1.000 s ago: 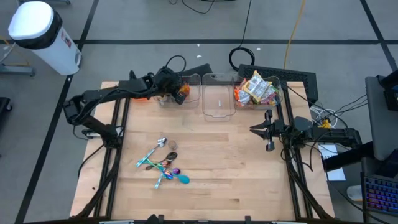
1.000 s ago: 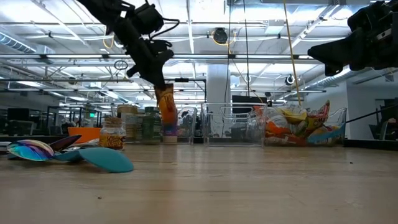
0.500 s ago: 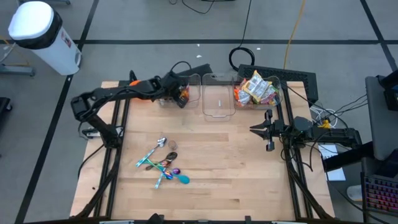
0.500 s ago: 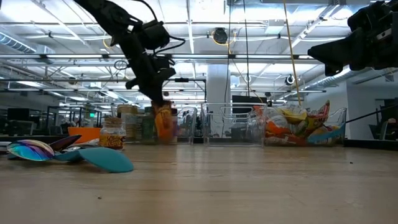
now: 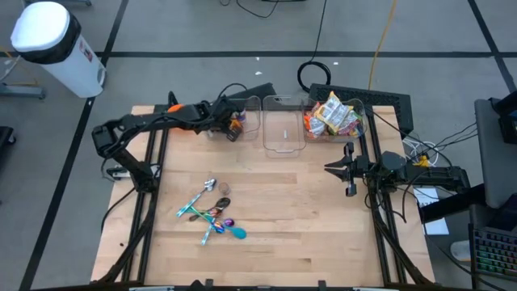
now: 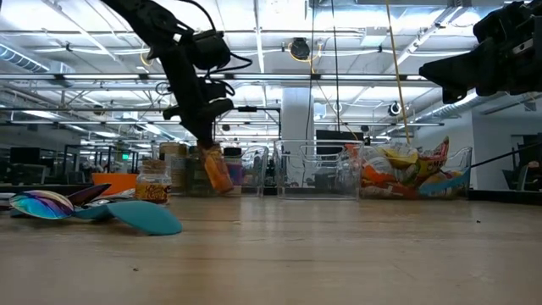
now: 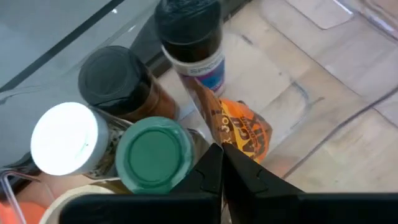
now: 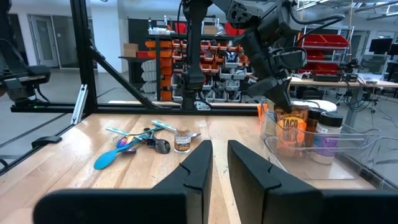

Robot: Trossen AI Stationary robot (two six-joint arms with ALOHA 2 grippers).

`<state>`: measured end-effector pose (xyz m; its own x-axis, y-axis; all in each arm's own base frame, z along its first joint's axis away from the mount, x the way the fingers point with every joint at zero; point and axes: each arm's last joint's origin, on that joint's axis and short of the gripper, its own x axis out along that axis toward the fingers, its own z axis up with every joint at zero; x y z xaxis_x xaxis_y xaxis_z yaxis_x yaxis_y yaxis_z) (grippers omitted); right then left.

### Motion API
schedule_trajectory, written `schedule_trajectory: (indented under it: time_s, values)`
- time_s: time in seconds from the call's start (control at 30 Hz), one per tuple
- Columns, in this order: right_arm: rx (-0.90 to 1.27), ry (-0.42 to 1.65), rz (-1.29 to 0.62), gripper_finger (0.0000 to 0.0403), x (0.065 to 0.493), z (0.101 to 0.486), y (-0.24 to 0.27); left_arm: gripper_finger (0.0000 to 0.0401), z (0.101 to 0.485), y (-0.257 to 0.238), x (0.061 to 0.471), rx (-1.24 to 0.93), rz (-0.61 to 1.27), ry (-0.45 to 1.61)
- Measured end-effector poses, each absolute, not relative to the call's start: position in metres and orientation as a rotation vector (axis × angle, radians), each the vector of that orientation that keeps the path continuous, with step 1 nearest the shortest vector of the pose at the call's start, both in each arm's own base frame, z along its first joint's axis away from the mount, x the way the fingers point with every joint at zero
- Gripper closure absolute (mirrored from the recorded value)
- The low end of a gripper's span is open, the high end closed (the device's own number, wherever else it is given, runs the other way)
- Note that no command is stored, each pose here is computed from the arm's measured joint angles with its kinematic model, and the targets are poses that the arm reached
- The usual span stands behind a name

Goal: Pick & Place Food Item
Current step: Put the orange seasoning pack into the left transparent bin

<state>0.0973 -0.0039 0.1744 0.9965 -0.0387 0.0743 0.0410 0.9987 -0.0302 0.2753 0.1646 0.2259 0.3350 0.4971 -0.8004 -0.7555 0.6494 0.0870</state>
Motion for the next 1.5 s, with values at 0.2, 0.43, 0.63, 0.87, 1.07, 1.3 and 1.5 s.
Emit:
schedule_trajectory:
  time_s: [0.2,0.43,0.63,0.87,1.07,1.3,1.5]
  values:
    - [-0.032,-0.074,-0.04,0.036,0.0973,0.1744,-0.0039,0.0389,0.2269,0.1617,0.2788,-0.313,0.821,0.894]
    - [-0.032,-0.074,-0.04,0.036,0.0973,0.1744,-0.0039,0.0387,0.2275,0.1631,0.278,-0.271,0.865,0.897]
    - [-0.032,-0.074,-0.04,0.036,0.0973,0.1745,-0.0039,0.0393,0.2278,0.1638,0.2776,-0.256,0.891,0.895]
    - [-0.032,-0.074,-0.04,0.036,0.0973,0.1744,-0.0039,0.0378,0.2274,0.1625,0.2788,-0.287,0.836,0.894]
    - [-0.032,-0.074,-0.04,0.036,0.0973,0.1744,-0.0039,0.0365,0.2273,0.1615,0.2795,-0.309,0.8,0.891]
    - [-0.032,-0.074,-0.04,0.036,0.0973,0.1744,-0.0039,0.0359,0.2273,0.1607,0.2801,-0.371,0.79,0.872]
    - [-0.031,-0.074,-0.04,0.036,0.0973,0.1745,-0.0039,0.0301,0.2276,0.1608,0.2803,-0.383,0.795,0.863]
